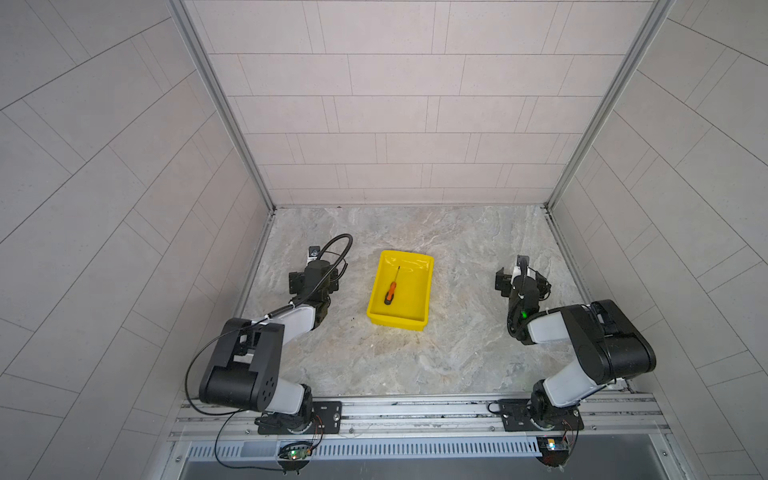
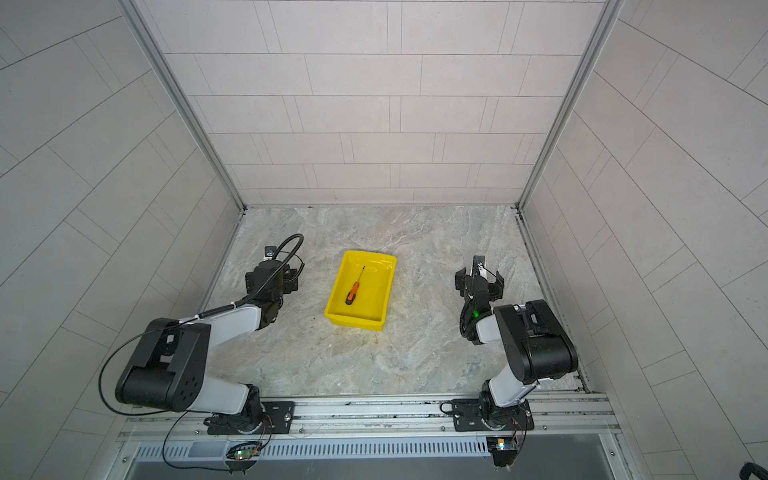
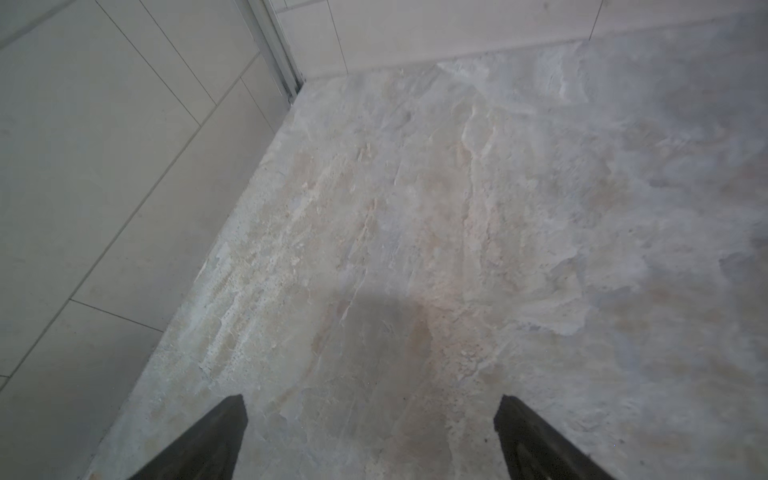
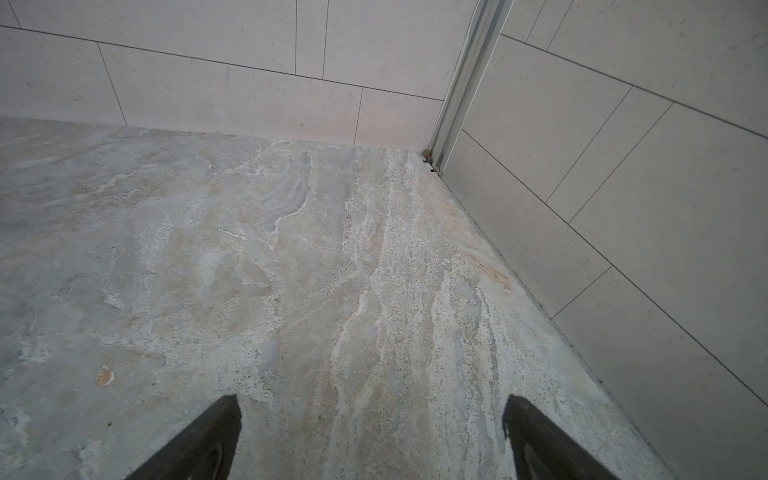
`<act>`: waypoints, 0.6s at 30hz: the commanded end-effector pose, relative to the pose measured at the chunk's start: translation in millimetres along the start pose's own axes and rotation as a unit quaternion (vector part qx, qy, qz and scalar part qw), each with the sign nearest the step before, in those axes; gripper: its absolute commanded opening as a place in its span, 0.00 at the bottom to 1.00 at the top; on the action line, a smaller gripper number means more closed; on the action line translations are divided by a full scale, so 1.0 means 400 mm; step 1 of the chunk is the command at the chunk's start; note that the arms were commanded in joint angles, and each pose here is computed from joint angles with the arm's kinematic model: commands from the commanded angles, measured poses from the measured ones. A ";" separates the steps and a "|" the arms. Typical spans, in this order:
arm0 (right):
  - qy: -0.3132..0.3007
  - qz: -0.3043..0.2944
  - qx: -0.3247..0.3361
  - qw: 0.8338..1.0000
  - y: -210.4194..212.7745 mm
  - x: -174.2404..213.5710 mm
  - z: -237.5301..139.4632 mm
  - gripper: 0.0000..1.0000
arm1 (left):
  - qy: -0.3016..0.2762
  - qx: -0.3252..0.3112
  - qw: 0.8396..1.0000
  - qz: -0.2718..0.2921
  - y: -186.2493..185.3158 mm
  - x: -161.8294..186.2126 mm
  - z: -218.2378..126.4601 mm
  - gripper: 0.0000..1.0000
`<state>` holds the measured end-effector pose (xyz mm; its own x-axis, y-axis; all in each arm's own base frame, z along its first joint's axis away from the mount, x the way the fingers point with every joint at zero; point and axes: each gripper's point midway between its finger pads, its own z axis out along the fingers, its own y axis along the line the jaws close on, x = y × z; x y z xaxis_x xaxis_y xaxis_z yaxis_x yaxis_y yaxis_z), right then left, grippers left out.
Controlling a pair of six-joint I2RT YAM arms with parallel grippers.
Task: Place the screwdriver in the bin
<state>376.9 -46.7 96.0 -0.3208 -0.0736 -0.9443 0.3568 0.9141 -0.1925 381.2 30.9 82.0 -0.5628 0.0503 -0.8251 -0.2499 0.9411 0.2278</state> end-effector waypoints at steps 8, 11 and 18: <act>-0.005 -0.001 -0.001 1.000 0.005 -0.009 0.004 0.99 | -0.103 0.036 0.991 -0.074 0.007 -0.029 0.020 1.00; -0.004 -0.002 -0.001 1.000 0.005 -0.008 0.005 0.99 | -0.111 0.037 0.991 -0.068 0.005 -0.031 0.021 1.00; -0.003 -0.003 -0.001 1.000 0.006 -0.007 0.006 0.99 | -0.112 0.044 0.991 -0.054 -0.007 -0.034 0.018 1.00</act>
<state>377.0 -46.4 95.9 -0.3211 -0.0737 -0.9442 0.3550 0.9149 -0.1922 390.1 33.2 77.9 -0.3910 0.0005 -0.9204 -0.2368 0.9663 0.1011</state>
